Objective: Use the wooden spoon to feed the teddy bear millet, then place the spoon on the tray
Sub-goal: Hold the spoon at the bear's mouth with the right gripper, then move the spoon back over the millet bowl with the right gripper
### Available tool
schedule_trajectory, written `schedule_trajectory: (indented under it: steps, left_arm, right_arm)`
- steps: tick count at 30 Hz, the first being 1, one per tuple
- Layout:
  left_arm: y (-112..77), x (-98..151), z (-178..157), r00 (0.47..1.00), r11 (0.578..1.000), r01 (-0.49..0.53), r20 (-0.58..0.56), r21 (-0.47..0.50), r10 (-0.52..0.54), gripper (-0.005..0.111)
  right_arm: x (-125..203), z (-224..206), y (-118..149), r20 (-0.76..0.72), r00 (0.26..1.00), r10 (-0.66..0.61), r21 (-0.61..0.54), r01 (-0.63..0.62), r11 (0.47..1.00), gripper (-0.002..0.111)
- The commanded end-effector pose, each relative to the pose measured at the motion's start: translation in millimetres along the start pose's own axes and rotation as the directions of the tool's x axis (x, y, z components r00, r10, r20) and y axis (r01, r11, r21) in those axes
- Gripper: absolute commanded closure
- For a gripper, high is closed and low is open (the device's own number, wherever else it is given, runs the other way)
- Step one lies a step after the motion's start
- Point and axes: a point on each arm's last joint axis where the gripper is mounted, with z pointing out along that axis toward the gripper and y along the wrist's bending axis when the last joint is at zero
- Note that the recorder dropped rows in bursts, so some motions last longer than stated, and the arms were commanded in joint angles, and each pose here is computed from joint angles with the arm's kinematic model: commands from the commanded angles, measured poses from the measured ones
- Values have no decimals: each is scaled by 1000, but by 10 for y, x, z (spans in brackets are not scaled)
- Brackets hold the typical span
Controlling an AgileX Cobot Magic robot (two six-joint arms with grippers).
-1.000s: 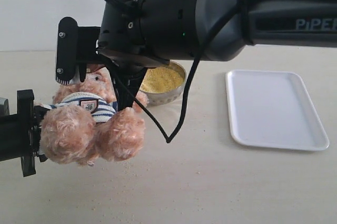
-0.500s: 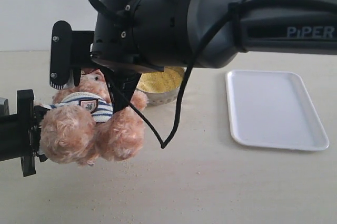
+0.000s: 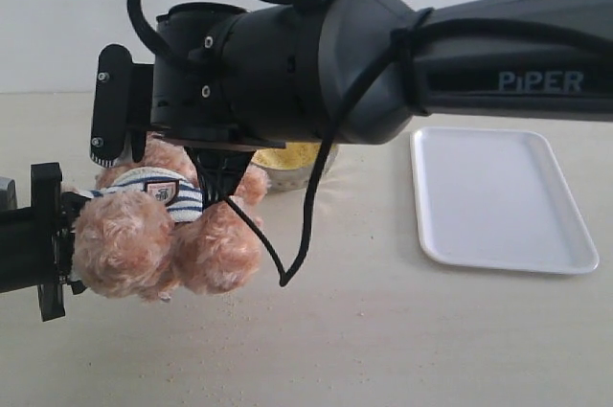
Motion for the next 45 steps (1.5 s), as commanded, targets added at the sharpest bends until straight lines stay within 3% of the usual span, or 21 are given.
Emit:
schedule_trajectory:
  steps: [1, 13, 20, 26, 28, 30, 31, 33, 35, 40, 45]
  left_arm:
    - [-61, -7, 5, 1000, 999, -13, 1, 39, 12, 102]
    - [-61, -6, 5, 1000, 999, -13, -1, 39, 13, 102]
    - [-62, -9, 5, 1000, 999, -12, 3, 40, 12, 102]
    - [-62, -9, 5, 1000, 999, -12, 3, 40, 12, 102]
    - [-62, -9, 5, 1000, 999, -12, 3, 40, 12, 102]
    - [-61, -6, 5, 1000, 999, -13, 0, 39, 13, 102]
    - [-62, -8, 5, 1000, 999, -12, 2, 40, 12, 102]
    - [-62, -8, 5, 1000, 999, -12, 2, 40, 12, 102]
    - [-62, -8, 5, 1000, 999, -12, 2, 40, 12, 102]
    - [-62, -8, 5, 1000, 999, -12, 2, 40, 12, 102]
    - [-62, -8, 5, 1000, 999, -12, 2, 40, 12, 102]
  right_arm:
    - [-13, -38, -17, -3, 999, 36, 11, -36, 999, 109]
    - [25, -64, 18, -18, 985, 172, -104, -173, 979, 109]
    - [180, -162, -336, 65, 914, 401, -208, -380, 901, 109]
    - [343, -164, -461, 19, 921, 388, -205, -377, 904, 109]
    - [431, -119, -501, -17, 894, 447, -229, -439, 869, 109]
    - [611, -37, -565, -98, 835, 541, -284, -545, 789, 109]
    - [748, 13, -610, -147, 813, 563, -317, -578, 752, 109]
    - [916, 50, -637, -217, 808, 547, -357, -587, 726, 109]
    - [1022, 79, -683, -243, 814, 527, -337, -580, 741, 109]
    - [1131, 245, -955, -332, 867, 371, -148, -436, 888, 109]
    - [1028, 564, -980, -346, 914, 213, -193, -292, 937, 109]
